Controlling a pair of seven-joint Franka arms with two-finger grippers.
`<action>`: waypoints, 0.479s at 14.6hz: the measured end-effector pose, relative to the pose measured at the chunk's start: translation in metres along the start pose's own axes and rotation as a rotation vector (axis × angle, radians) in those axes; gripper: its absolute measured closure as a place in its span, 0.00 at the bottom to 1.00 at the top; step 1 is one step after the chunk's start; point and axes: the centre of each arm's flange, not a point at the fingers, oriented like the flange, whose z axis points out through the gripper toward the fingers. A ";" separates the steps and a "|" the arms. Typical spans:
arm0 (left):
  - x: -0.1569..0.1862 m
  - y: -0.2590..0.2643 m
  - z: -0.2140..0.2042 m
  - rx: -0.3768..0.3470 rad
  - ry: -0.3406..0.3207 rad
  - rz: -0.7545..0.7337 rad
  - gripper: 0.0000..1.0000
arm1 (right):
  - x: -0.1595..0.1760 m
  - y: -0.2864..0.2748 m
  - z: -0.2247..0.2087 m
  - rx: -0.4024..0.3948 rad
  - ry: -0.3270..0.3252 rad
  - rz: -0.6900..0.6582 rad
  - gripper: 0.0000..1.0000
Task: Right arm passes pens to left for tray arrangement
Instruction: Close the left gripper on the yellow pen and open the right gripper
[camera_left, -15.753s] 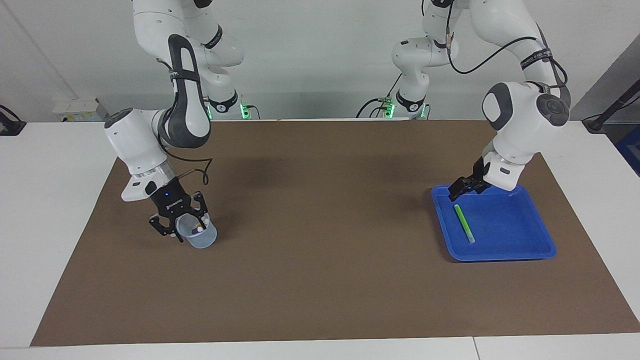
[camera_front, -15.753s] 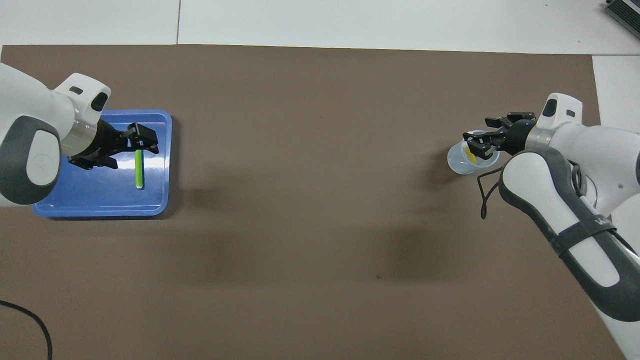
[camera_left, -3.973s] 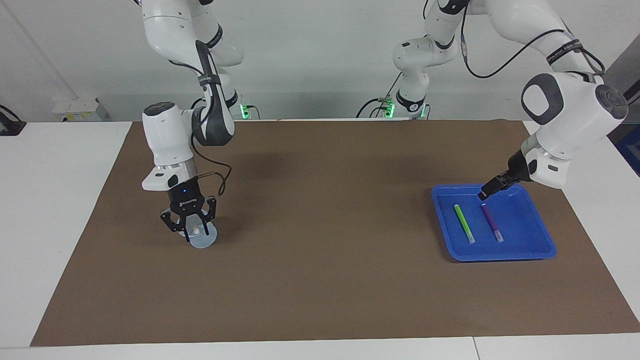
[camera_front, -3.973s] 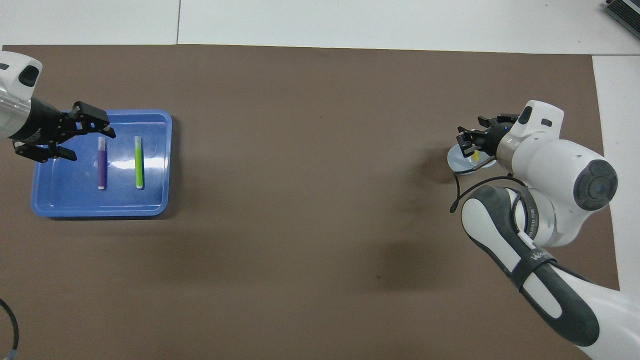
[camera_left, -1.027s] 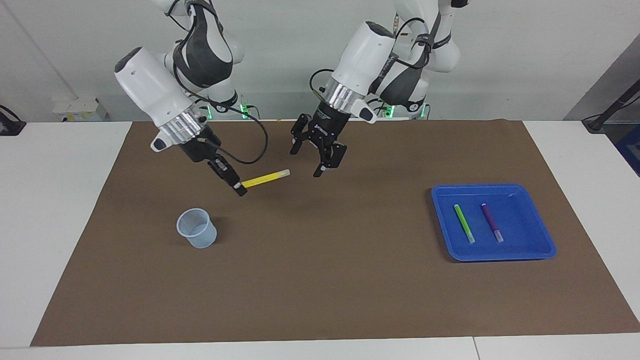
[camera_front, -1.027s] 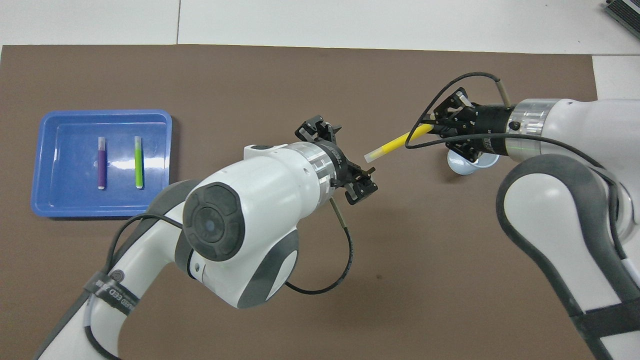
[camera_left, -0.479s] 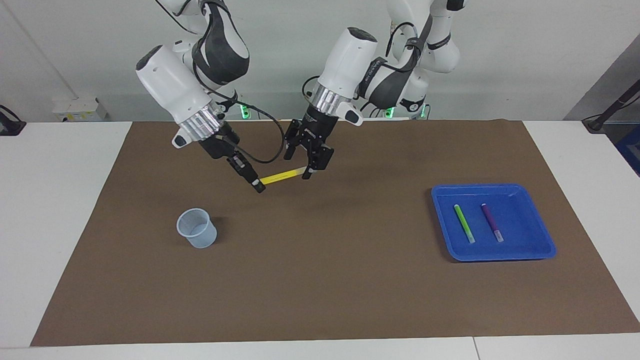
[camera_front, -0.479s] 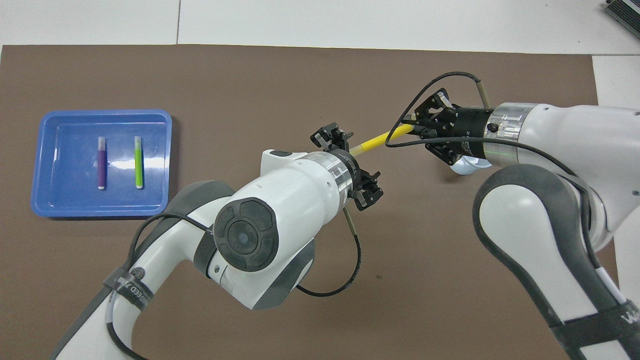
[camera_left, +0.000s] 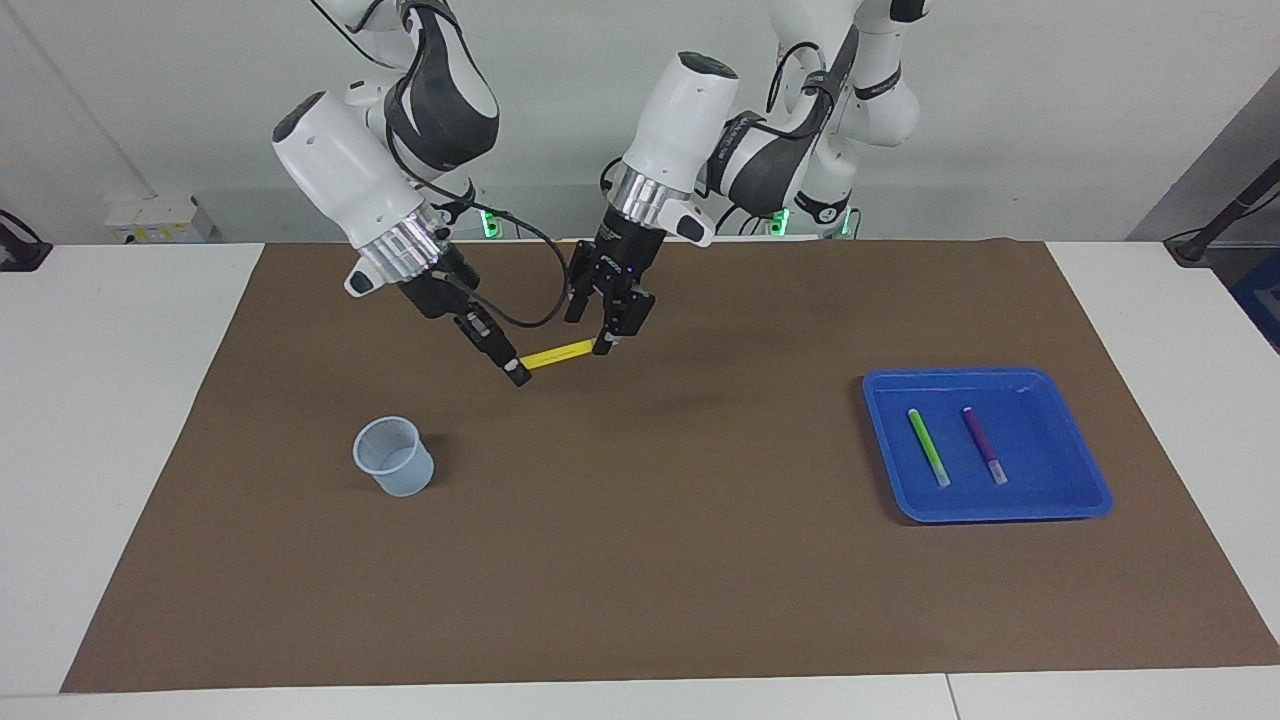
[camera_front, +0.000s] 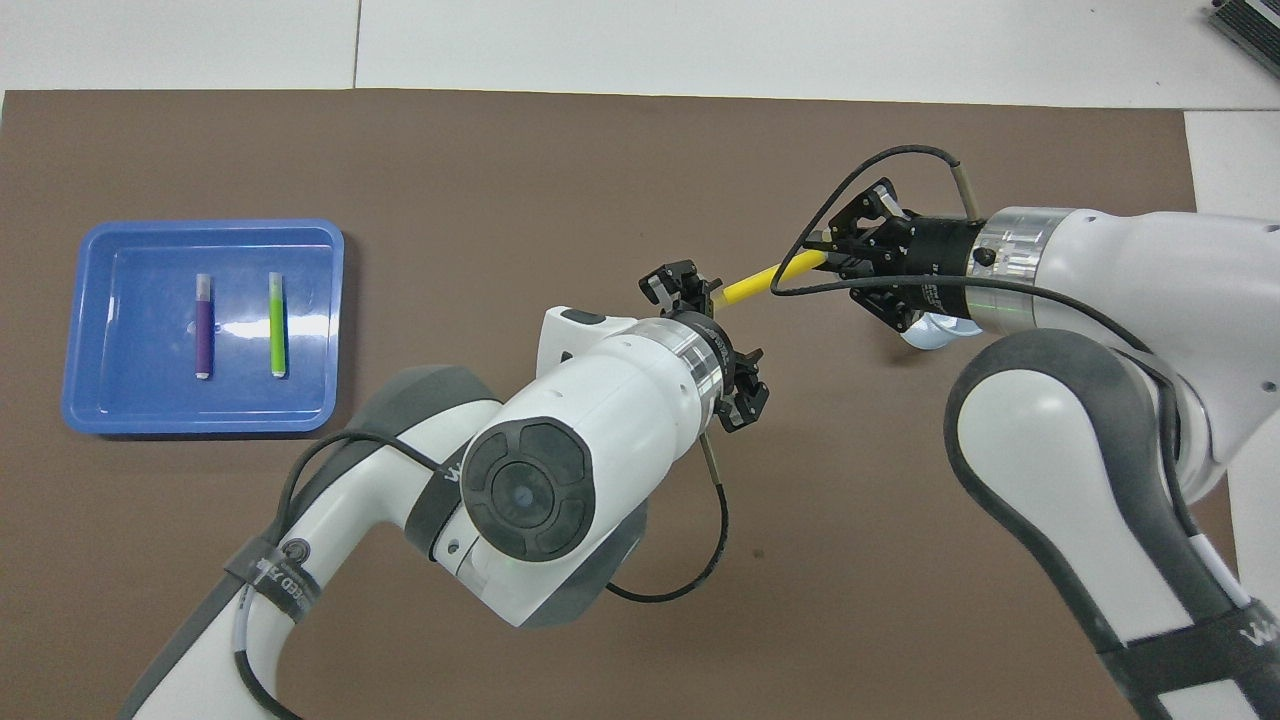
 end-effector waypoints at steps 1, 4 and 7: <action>0.001 0.000 0.003 0.001 0.005 0.001 0.26 | 0.000 0.000 0.000 0.000 0.000 0.001 0.83; 0.003 0.005 0.003 -0.009 0.013 0.003 0.58 | 0.002 0.004 0.003 -0.008 0.000 0.006 0.83; 0.004 0.007 0.003 -0.009 0.020 0.003 0.70 | 0.002 0.005 0.004 -0.009 0.000 0.006 0.83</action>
